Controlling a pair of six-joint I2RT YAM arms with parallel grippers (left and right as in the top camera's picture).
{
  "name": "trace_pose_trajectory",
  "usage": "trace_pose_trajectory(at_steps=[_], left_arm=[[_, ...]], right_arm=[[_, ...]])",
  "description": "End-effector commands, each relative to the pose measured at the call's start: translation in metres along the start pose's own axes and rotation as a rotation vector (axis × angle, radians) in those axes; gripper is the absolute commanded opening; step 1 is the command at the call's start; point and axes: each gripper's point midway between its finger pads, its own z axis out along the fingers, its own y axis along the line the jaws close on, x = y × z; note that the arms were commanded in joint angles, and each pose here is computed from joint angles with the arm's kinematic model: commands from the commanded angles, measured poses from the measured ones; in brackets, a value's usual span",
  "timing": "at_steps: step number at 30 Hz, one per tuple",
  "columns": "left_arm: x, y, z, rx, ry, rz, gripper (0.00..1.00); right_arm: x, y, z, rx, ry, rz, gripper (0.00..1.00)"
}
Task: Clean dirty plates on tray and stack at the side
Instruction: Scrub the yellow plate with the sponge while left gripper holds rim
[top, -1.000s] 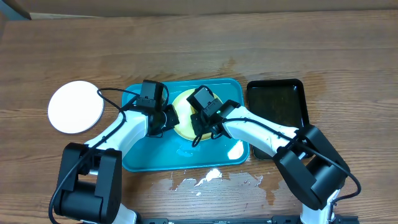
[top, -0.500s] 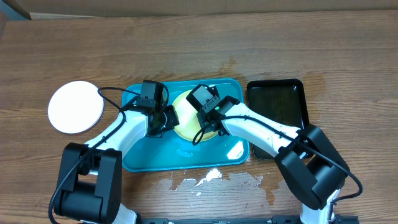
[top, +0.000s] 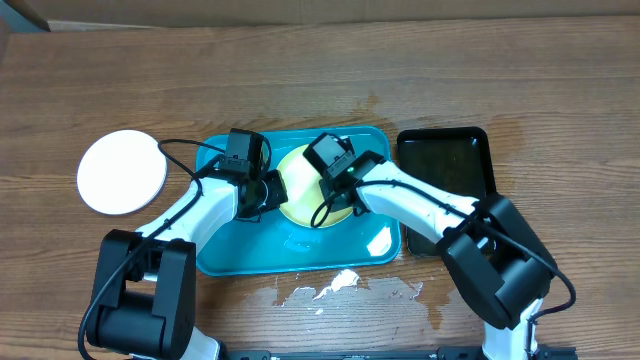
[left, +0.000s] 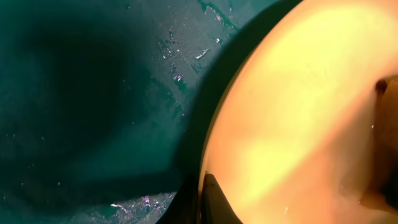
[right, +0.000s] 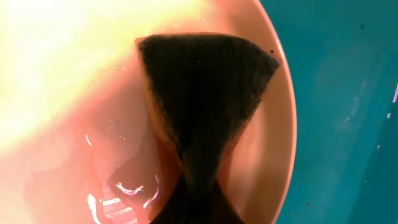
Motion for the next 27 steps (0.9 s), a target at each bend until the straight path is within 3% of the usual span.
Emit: trace_pose_trajectory(at_steps=[1, 10, 27], left_arm=[[0.008, 0.011, 0.005, -0.050, 0.026, 0.050, 0.04], [0.012, 0.013, 0.005, -0.056, 0.045, 0.127, 0.04], [0.016, 0.015, 0.004, -0.062, 0.062, 0.167, 0.04]], right_arm=[[-0.003, 0.000, 0.007, -0.109, 0.052, 0.050, 0.04], [-0.020, -0.012, 0.008, -0.267, 0.054, 0.109, 0.04], [-0.019, -0.001, 0.030, -0.279, 0.048, 0.069, 0.04]])
